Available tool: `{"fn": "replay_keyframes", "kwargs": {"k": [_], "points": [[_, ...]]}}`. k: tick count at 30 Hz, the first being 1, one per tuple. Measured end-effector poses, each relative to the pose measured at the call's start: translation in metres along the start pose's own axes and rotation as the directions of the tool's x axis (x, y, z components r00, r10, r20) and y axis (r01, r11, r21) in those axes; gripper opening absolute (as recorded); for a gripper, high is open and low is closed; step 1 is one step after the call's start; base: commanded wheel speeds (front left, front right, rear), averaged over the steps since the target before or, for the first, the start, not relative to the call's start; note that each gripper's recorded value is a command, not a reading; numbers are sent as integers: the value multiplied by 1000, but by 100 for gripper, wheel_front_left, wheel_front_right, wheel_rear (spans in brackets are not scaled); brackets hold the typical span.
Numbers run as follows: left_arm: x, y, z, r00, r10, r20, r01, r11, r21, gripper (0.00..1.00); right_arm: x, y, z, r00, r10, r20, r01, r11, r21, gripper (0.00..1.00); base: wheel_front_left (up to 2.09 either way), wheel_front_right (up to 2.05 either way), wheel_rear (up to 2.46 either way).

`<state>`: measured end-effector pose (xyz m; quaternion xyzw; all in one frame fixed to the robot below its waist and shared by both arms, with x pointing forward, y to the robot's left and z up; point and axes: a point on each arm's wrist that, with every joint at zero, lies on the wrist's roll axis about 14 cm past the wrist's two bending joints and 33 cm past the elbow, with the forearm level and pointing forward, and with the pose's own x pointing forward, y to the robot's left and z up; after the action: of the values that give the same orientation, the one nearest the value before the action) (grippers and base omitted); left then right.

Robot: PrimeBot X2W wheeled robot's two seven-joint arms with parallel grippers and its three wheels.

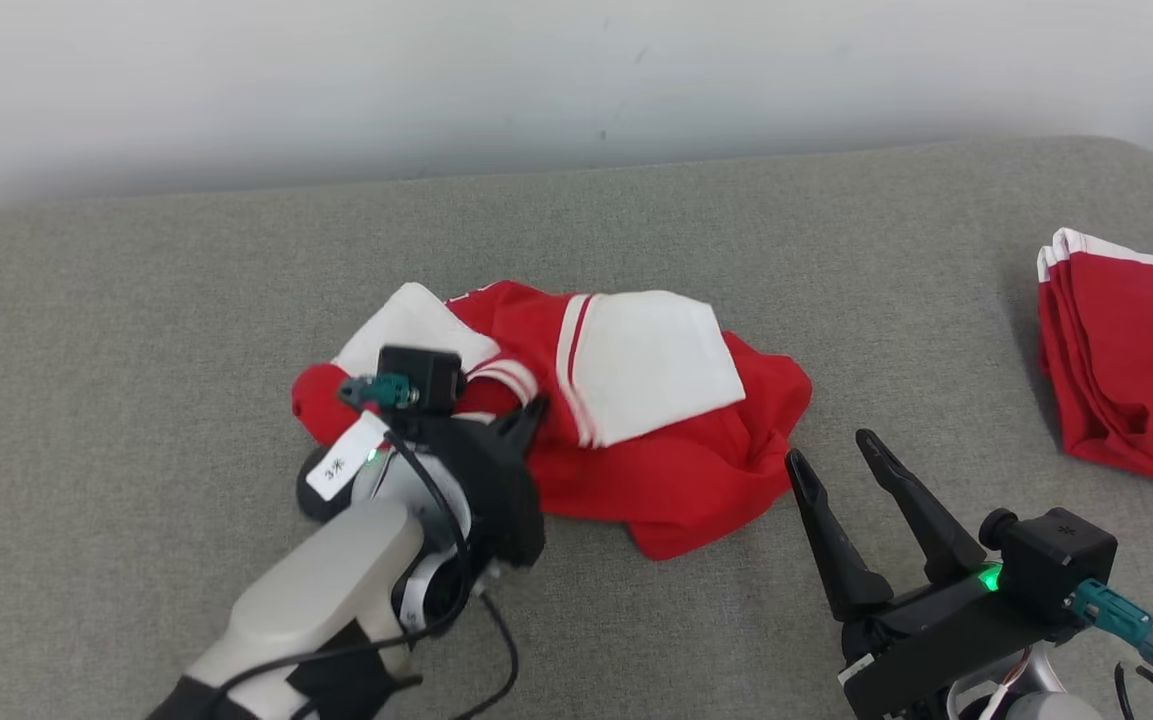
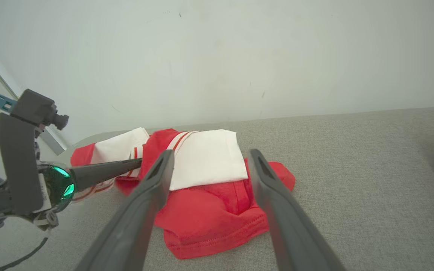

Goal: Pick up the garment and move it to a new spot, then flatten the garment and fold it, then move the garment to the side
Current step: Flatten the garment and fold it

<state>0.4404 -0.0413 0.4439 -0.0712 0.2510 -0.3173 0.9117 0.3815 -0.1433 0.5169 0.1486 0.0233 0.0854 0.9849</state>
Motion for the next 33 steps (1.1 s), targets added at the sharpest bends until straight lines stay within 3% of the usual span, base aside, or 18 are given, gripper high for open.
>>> {"fn": "replay_keyframes", "kwargs": {"k": [6,11,18,26,30,33], "points": [[-2,-34,82,972,-107,211,87,991,103,0,-3,2,3,1000,3,6,-3,1000,-2,100,0,0,0],[-16,-68,147,910,-199,364,147,975,165,0,-7,6,3,1000,11,7,-11,1000,-1,100,0,0,0],[-52,-113,222,782,-318,536,209,944,256,0,-11,7,5,1000,13,13,-13,1000,-2,100,0,0,0],[-112,-162,287,587,-451,672,236,890,391,0,-11,15,4,999,39,13,-39,999,1,100,0,0,0],[-144,-182,307,487,-503,714,286,864,414,0,-10,19,3,999,51,9,-51,999,2,100,0,0,0],[-158,-193,309,452,-530,718,343,846,409,0,-9,23,3,998,62,8,-62,998,3,100,0,0,0]]}}
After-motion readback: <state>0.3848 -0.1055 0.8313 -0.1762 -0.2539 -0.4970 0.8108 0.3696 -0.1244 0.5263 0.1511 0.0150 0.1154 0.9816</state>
